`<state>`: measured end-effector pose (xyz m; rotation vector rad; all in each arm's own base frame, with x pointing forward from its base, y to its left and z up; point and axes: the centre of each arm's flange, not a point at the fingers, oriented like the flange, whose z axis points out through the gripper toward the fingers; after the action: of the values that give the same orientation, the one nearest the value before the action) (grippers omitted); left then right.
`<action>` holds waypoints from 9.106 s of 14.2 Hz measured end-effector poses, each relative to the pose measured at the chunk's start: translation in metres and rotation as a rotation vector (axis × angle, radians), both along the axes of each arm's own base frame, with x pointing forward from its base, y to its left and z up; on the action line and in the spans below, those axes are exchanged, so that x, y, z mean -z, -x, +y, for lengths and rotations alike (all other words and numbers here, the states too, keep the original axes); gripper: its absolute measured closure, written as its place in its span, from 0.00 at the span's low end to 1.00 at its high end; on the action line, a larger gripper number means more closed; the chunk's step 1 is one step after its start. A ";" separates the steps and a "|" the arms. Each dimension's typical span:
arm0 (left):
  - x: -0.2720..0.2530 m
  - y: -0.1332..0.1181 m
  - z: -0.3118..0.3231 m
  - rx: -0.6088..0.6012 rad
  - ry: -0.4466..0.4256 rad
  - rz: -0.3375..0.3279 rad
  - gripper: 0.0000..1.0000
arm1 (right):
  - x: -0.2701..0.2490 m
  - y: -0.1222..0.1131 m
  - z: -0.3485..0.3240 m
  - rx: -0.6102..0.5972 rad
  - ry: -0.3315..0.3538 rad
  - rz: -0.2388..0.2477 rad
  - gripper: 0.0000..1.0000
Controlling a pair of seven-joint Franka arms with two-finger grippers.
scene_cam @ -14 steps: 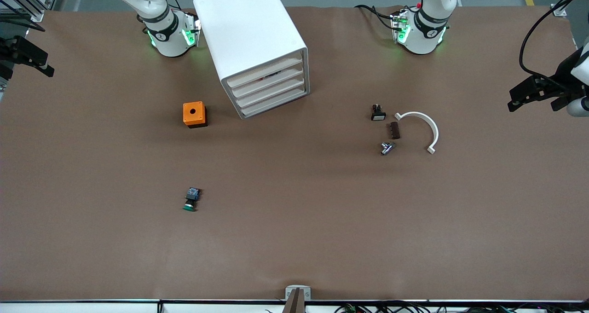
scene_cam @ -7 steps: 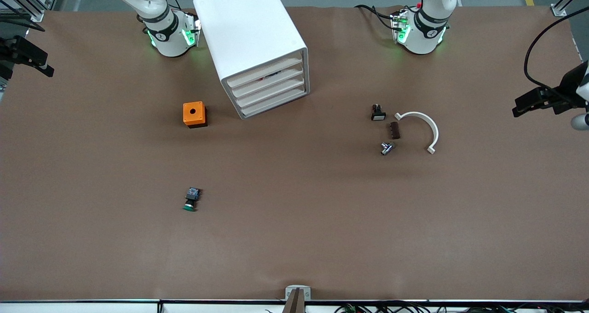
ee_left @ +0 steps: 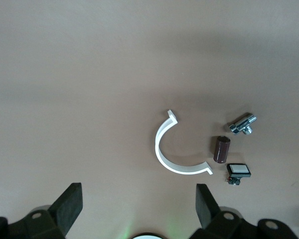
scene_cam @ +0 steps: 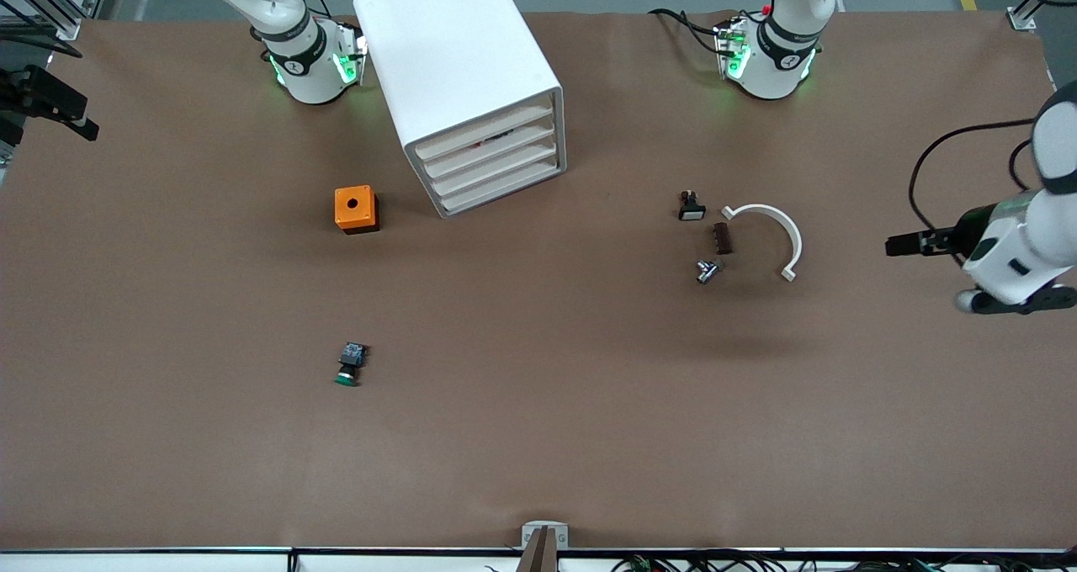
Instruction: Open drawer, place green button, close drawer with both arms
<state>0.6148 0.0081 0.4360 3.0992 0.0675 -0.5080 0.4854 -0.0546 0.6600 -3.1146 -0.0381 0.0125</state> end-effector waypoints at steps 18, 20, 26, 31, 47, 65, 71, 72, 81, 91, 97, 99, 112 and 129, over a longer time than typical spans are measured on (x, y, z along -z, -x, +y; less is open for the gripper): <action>0.182 0.025 -0.350 -1.262 -0.300 0.752 0.00 | -0.001 -0.001 0.001 -0.003 0.001 -0.006 0.00; 0.206 0.041 -0.374 -1.347 -0.413 0.842 0.00 | -0.001 -0.001 0.000 -0.002 0.001 -0.007 0.00; 0.263 0.096 -0.433 -1.401 -0.696 1.012 0.00 | 0.020 -0.014 -0.015 0.029 0.010 0.027 0.00; 0.295 0.136 -0.464 -1.368 -0.835 1.063 0.02 | 0.099 -0.077 -0.014 0.020 0.043 0.079 0.00; 0.317 0.210 -0.519 -1.260 -0.979 1.069 0.79 | 0.355 -0.191 0.146 0.250 -0.019 -0.028 0.00; 0.328 0.101 -0.403 -1.473 -0.933 1.340 0.87 | 0.474 -0.172 0.215 0.369 0.011 -0.023 0.15; 0.329 0.087 -0.386 -1.489 -0.892 1.358 0.55 | 0.477 -0.171 0.218 0.364 0.013 -0.021 0.59; 0.328 0.087 -0.386 -1.479 -0.864 1.356 0.45 | 0.476 -0.171 0.218 0.364 0.014 -0.019 0.59; 0.295 0.036 -0.372 -1.308 -0.344 1.291 0.00 | 0.357 -0.148 0.263 0.614 0.039 0.100 0.59; 0.211 -0.032 -0.342 -1.002 0.193 0.785 0.00 | 0.310 -0.024 0.476 0.939 0.030 0.139 0.59; 0.157 -0.054 -0.345 -0.861 0.194 0.288 0.00 | 0.330 0.033 0.532 0.998 -0.002 0.128 0.59; 0.150 -0.054 -0.361 -0.804 0.160 0.132 0.00 | 0.349 0.051 0.543 1.005 -0.009 0.118 0.59; 0.154 -0.024 -0.427 -0.587 0.065 -0.163 0.00 | 0.380 0.072 0.556 1.089 0.032 0.115 0.43; 0.200 0.060 -0.481 -0.429 0.016 -0.208 0.00 | 0.186 -0.101 0.302 0.484 0.048 0.204 0.00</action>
<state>0.5546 -0.4724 0.2356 2.9661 0.7008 -0.1703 0.5868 0.2476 0.4735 -3.0581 0.7231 0.3216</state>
